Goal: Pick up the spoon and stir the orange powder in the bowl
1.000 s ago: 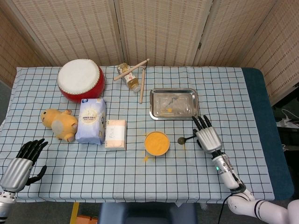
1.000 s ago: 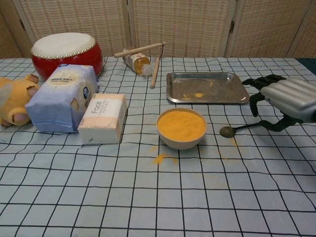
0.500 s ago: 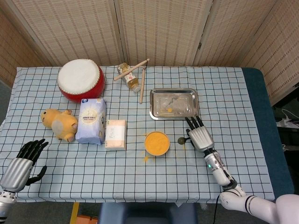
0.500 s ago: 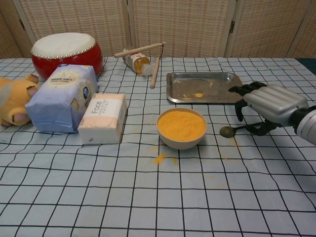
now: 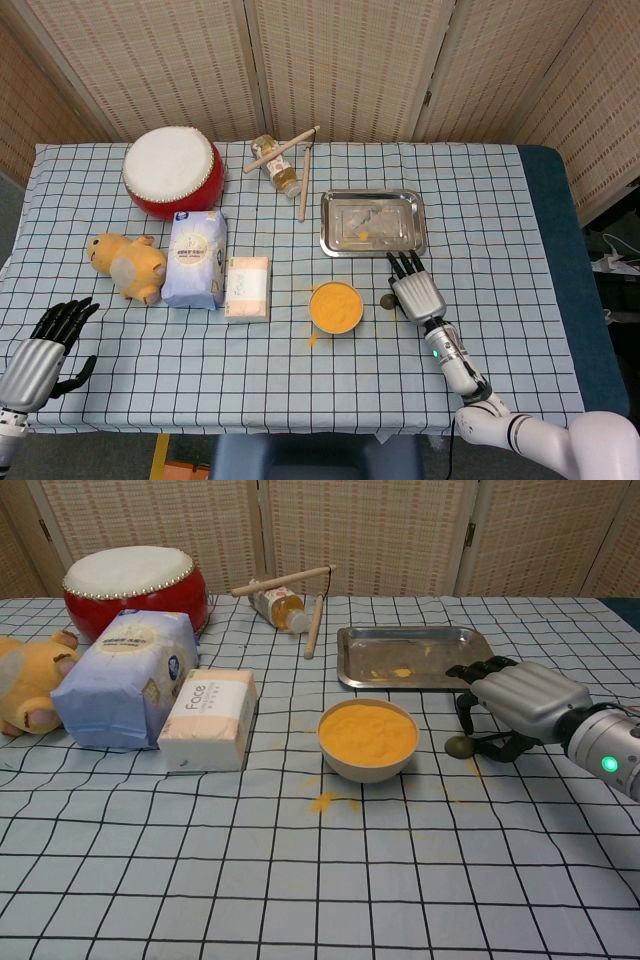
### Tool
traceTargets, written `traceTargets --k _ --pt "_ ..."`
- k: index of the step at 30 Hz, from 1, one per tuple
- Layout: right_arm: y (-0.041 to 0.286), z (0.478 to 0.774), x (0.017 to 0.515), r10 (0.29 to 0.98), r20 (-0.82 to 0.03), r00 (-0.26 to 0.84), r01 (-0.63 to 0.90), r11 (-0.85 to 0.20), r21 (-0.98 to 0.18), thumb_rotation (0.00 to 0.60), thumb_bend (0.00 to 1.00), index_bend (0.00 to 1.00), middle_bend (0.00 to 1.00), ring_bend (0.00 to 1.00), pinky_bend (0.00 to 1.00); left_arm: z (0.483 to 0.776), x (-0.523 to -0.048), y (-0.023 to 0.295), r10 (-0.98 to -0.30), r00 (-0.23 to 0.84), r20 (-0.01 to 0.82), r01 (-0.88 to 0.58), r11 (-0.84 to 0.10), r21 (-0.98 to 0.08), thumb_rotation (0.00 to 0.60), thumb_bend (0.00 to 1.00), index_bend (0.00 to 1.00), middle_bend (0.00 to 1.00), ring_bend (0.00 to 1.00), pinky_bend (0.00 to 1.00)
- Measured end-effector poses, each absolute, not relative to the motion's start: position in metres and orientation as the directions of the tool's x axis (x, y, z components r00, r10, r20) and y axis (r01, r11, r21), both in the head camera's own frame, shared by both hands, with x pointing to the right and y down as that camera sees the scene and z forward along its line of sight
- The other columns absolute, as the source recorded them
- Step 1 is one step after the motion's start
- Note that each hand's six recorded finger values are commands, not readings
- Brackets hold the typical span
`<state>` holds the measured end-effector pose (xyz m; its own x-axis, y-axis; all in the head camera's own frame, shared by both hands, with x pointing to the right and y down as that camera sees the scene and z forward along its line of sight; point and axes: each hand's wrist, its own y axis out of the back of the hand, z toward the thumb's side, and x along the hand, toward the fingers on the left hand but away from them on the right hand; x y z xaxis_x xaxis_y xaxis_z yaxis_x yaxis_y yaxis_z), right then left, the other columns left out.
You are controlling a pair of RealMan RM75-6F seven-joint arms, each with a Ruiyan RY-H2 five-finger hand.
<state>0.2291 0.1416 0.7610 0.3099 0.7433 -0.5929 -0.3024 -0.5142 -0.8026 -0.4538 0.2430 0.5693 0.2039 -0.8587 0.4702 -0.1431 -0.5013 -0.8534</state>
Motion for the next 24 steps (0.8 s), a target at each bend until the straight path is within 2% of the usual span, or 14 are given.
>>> traceTargets --k 10,16,24 --pt "0.141 0.766 0.231 0.751 -0.588 0.3 -0.303 -0.51 -0.805 0.6 0.31 0.59 0.0 0.0 0.0 0.571 -0.454 0.243 -0.855 0.203 0.477 -0.141 -0.507 -0.85 0.6 0.44 0.0 0.0 0.0 0.07" --pt "0.14 0.765 0.231 0.756 -0.581 0.301 -0.296 -0.505 -0.811 0.6 0.31 0.62 0.0 0.0 0.0 0.572 -0.455 0.242 -0.856 0.199 0.476 -0.142 -0.506 -0.851 0.6 0.44 0.0 0.0 0.0 0.07" --pt "0.135 0.742 0.228 0.784 -0.53 0.324 -0.25 -0.469 -0.847 0.6 0.31 0.62 0.0 0.0 0.0 0.571 -0.453 0.243 -0.855 0.208 0.475 -0.144 -0.507 -0.85 0.6 0.44 0.0 0.0 0.0 0.07"
